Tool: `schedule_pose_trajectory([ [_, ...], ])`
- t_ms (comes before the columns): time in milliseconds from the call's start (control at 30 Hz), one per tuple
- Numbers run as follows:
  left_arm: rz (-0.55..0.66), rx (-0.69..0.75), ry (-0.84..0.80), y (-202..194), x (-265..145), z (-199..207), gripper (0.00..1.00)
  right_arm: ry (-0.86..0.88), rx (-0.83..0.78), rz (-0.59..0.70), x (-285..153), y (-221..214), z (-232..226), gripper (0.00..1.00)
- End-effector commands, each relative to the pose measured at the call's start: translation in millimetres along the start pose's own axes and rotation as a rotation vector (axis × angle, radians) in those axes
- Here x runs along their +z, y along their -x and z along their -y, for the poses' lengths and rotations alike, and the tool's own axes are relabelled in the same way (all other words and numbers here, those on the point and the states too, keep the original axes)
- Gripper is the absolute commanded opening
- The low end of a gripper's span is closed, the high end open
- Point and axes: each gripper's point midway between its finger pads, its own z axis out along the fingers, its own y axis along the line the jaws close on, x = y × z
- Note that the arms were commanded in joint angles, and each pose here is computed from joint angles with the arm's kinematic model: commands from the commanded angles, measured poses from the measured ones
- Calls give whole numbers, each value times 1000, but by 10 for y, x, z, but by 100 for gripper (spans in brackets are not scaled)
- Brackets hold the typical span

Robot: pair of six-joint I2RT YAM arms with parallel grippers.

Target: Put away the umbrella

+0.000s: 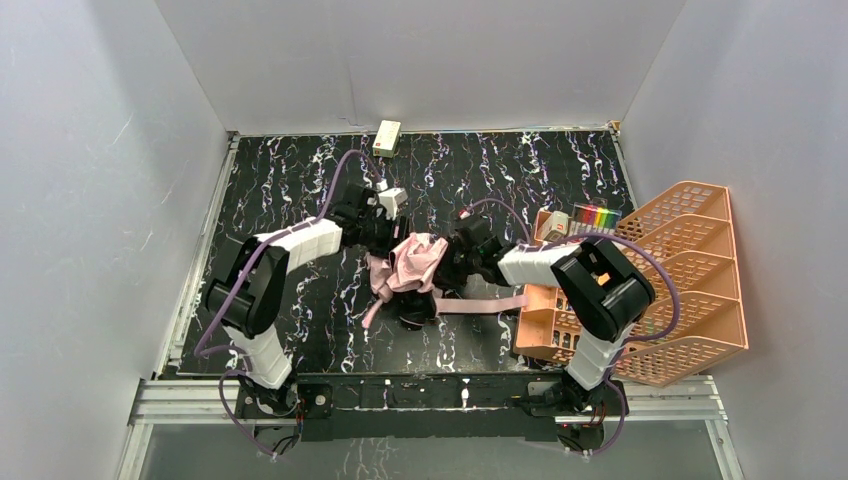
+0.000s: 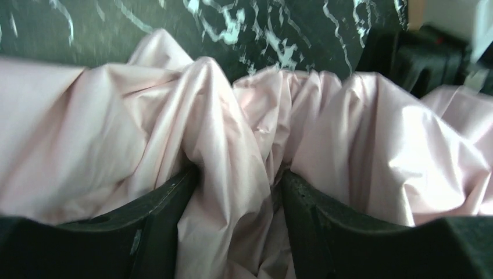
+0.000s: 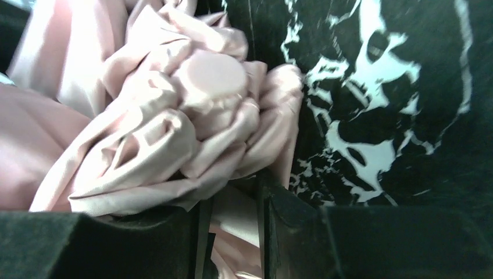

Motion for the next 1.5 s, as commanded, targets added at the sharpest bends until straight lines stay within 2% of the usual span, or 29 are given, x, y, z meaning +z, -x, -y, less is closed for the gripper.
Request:
schedule_pose_trajectory([
  [0, 7, 135, -196, 282, -17, 449, 54, 298, 56, 119, -172, 70, -711, 44],
  [67, 14, 168, -121, 390, -19, 334, 54, 297, 57, 142, -252, 44, -691, 47],
  [167, 63, 152, -29, 609, -39, 139, 61, 283, -18, 121, -327, -83, -677, 54],
  [333, 129, 96, 59, 891, -120, -66, 71, 97, -155, 158, -536, -133, -348, 60],
  [533, 308, 21, 146, 1243, -618, -322, 90, -121, -307, 231, -996, -83, 37, 65],
  [633, 365, 5, 167, 1350, -912, -388, 95, -107, -416, 224, -1144, -158, 75, 68],
  [733, 394, 0, 232, 1168, -1225, -365, 98, 44, -620, 208, -1327, -362, -22, 78],
  [833, 446, -76, 278, 768, -1514, -262, 98, 236, -711, 184, -1373, -619, -139, 81],
  [967, 455, -198, 170, 78, -1531, 52, 98, 381, -791, 158, -1181, -695, -335, 78],
  [1100, 433, -218, 104, -249, -1418, 230, 98, 435, -882, 120, -802, -860, -342, 79],
  [1267, 416, -202, 75, -221, -1292, 285, 98, 388, -885, 96, -584, -989, -165, 77],
  [1467, 430, -166, 52, 37, -1174, 308, 98, 386, -872, 48, -483, -1128, -8, 70],
])
